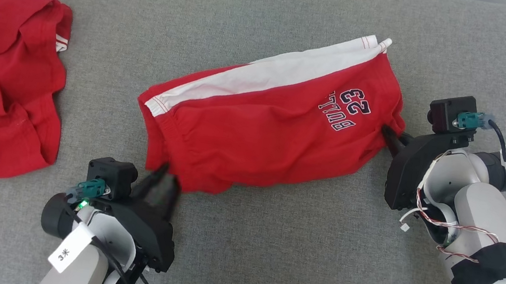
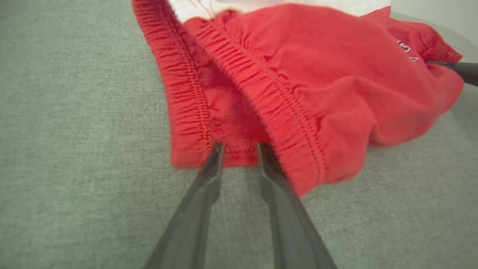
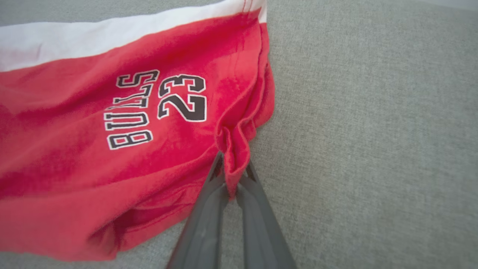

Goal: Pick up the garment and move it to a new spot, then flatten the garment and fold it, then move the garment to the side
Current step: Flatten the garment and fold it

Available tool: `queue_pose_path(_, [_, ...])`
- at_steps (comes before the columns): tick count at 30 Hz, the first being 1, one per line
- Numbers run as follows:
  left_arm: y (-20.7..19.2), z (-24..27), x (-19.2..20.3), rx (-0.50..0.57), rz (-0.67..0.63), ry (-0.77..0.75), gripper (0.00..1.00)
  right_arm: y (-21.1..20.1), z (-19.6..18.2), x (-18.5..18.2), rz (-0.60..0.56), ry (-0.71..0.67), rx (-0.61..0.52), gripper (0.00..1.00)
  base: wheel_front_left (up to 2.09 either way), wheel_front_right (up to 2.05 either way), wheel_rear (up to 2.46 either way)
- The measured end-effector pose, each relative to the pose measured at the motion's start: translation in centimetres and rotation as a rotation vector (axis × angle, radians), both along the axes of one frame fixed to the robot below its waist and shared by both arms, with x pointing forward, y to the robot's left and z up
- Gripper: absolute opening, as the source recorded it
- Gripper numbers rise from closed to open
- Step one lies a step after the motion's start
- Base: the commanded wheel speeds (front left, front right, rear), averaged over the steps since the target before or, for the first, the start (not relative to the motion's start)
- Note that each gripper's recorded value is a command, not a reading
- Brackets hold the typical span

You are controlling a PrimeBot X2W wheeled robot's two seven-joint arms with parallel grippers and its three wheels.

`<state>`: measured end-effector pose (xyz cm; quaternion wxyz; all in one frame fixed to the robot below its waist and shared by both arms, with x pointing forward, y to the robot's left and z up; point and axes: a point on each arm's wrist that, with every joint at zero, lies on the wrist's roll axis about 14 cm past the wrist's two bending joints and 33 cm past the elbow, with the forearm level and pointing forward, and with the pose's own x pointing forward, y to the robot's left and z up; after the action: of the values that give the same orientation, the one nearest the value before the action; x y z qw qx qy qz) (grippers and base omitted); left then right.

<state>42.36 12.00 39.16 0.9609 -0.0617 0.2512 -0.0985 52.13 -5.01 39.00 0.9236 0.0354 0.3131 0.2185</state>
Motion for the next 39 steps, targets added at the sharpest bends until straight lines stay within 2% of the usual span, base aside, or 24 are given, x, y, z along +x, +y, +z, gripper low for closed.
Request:
queue_pose_path(4, [0.0, 0.3, 0.1, -0.012, 0.007, -0.008, 1.00, -0.1, -0.2, 0.0, -0.004, 0.000, 0.001, 0.00, 0.00, 0.00, 0.00])
queue_pose_path(9, [2.0, 1.0, 0.3, -0.007, 0.084, -0.040, 1.00, -0.2, -0.2, -0.1, -0.007, -0.002, 0.001, 0.00, 0.00, 0.00, 0.00])
queue_pose_path(21, [2.1, 2.7, -0.5, -0.010, 0.083, -0.091, 1.00, -0.2, -0.1, -0.2, -0.004, -0.004, -0.011, 0.00, 0.00, 0.00, 0.00])
queue_pose_path(26, [1.2, 3.7, -1.3, -0.070, 0.047, -0.103, 1.00, -0.4, 0.1, -0.4, -0.007, -0.007, -0.019, 0.00, 0.00, 0.00, 0.00])
queue_pose_path(34, [-1.7, 3.6, -2.7, -0.099, -0.062, -0.063, 1.00, -0.1, 0.5, -0.8, 0.003, -0.016, -0.024, 0.00, 0.00, 0.00, 0.00])
queue_pose_path(39, [-2.0, 3.3, -2.5, -0.090, -0.071, -0.043, 1.00, 0.0, 0.3, -1.0, 0.004, -0.011, -0.023, 0.00, 0.00, 0.00, 0.00])
